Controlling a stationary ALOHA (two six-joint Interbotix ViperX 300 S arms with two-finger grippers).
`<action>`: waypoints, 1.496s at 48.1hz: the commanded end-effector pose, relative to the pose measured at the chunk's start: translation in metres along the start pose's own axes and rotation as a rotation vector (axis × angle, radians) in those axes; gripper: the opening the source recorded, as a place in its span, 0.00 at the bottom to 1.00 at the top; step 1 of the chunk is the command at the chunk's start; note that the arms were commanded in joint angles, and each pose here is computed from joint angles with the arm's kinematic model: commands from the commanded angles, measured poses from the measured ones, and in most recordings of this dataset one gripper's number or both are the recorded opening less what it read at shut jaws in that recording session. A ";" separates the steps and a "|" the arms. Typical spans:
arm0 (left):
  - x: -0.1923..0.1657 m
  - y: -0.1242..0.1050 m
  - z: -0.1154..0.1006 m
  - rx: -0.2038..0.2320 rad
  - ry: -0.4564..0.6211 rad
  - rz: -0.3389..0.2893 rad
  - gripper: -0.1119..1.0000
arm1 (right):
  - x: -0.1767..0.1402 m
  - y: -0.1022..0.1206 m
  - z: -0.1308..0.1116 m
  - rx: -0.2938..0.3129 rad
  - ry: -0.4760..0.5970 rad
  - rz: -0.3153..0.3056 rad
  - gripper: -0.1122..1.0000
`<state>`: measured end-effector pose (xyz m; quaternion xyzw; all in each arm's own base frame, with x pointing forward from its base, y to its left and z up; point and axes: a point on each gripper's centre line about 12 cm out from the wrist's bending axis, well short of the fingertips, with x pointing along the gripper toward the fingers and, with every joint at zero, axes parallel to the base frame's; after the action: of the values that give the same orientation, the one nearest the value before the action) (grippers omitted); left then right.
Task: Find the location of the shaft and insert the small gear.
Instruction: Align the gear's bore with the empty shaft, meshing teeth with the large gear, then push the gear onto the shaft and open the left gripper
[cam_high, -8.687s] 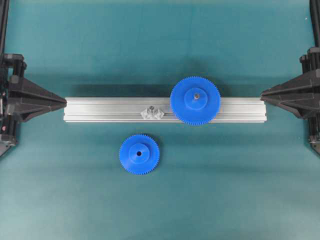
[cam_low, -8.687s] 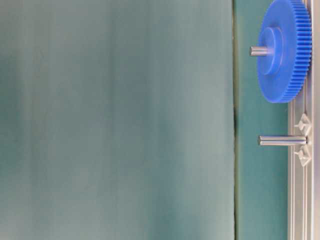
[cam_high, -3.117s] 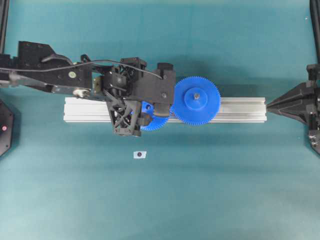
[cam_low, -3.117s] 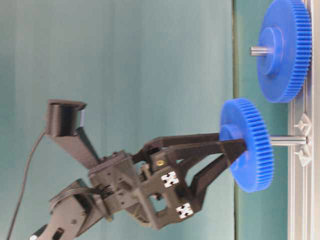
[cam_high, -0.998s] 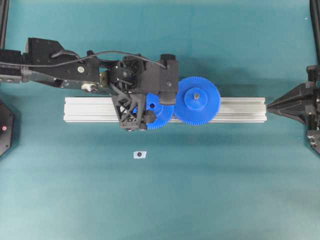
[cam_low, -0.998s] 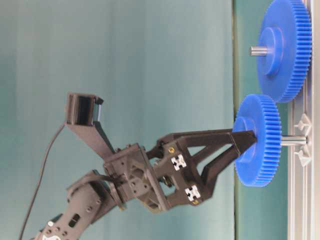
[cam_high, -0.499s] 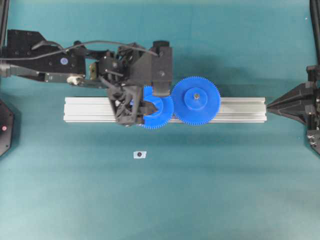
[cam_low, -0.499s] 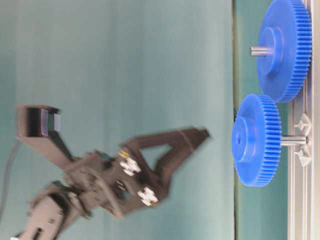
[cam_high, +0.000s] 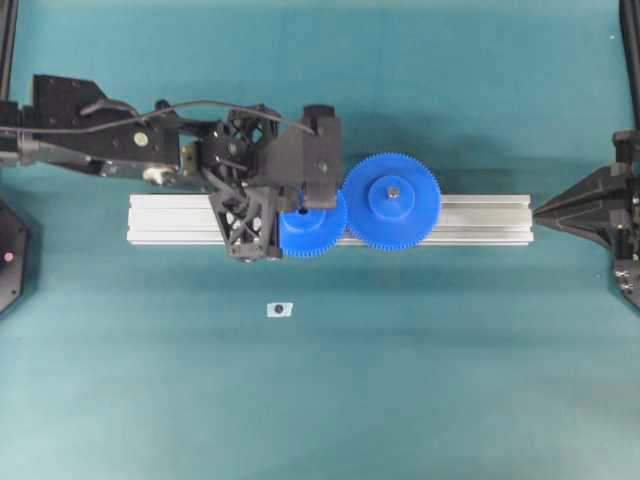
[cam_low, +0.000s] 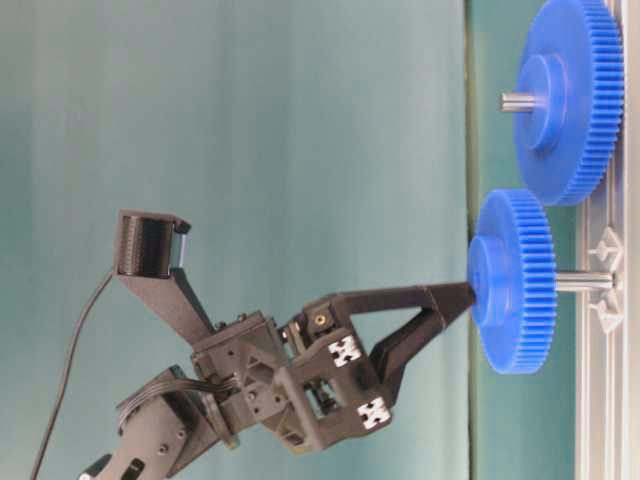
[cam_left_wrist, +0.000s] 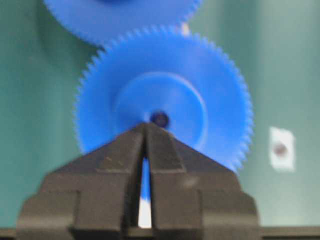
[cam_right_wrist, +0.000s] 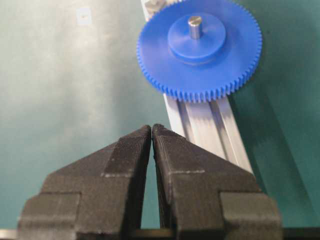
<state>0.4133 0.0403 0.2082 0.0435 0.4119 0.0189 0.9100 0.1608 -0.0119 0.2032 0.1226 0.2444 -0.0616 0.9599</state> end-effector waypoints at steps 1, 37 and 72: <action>-0.002 -0.003 0.004 0.005 -0.013 -0.004 0.11 | 0.000 0.001 0.005 0.008 -0.014 0.001 0.24; -0.019 -0.028 0.033 0.057 -0.094 -0.040 0.11 | 0.000 0.000 0.004 0.008 -0.011 0.000 0.24; 0.010 -0.022 0.017 0.044 0.015 -0.037 0.11 | 0.000 0.000 0.002 0.008 -0.008 0.000 0.24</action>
<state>0.4312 0.0194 0.2055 0.0551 0.4211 -0.0060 0.9053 0.1603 -0.0118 0.2015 0.1226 0.2459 -0.0618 0.9595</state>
